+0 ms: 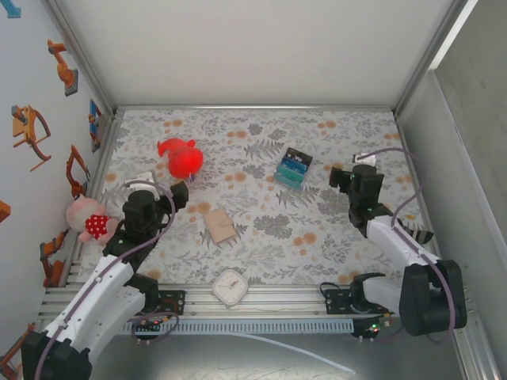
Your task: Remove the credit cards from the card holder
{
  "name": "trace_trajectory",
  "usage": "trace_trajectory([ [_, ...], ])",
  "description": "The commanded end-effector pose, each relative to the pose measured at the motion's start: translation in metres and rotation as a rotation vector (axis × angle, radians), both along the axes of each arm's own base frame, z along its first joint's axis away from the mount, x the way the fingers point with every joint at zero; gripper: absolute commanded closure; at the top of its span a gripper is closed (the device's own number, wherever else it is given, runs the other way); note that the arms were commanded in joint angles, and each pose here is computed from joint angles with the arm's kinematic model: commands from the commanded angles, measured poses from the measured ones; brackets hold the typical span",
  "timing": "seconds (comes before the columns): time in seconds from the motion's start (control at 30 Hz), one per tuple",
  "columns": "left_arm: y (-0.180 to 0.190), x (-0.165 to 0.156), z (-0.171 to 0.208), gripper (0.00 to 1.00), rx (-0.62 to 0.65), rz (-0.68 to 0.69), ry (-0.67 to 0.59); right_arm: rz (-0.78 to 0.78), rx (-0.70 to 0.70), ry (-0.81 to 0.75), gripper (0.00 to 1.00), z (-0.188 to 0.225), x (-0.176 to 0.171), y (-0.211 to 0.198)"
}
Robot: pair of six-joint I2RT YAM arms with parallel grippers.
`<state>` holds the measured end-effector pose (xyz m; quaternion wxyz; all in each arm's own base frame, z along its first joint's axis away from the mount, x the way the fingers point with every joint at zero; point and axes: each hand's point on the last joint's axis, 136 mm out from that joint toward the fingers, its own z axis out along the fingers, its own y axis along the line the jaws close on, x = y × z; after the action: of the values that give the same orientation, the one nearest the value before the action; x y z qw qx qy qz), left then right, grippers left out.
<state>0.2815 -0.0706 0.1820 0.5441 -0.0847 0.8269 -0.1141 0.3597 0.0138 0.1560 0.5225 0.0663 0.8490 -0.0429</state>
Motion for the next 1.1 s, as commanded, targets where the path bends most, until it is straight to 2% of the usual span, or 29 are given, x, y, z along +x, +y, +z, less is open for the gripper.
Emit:
trace_trajectory([
  [0.0, -0.005, -0.013, -0.017, 0.03, -0.055, 0.036, 0.09, -0.066, 0.019, 0.039, 0.0, 0.006, -0.012, 0.001],
  [0.23, -0.034, -0.026, -0.045, 0.03, 0.0, 0.04, 0.23, -0.049, 0.04, 0.078, 0.0, 0.01, -0.023, 0.029],
  [0.4, -0.063, -0.033, -0.063, 0.03, 0.134, 0.011, 0.328, -0.04, 0.07, 0.119, 0.01, 0.008, -0.027, 0.04],
  [0.57, -0.094, -0.044, -0.087, 0.03, 0.258, -0.056, 0.454, -0.027, 0.032, 0.164, 0.0, 0.01, -0.029, 0.045],
  [0.77, -0.124, -0.053, -0.113, 0.03, 0.264, -0.117, 0.555, -0.004, 0.021, 0.182, 0.0, 0.008, -0.03, 0.051],
  [1.07, -0.137, -0.054, -0.128, 0.03, 0.251, -0.133, 0.611, 0.017, 0.028, 0.194, 0.0, 0.0, -0.032, 0.056],
])
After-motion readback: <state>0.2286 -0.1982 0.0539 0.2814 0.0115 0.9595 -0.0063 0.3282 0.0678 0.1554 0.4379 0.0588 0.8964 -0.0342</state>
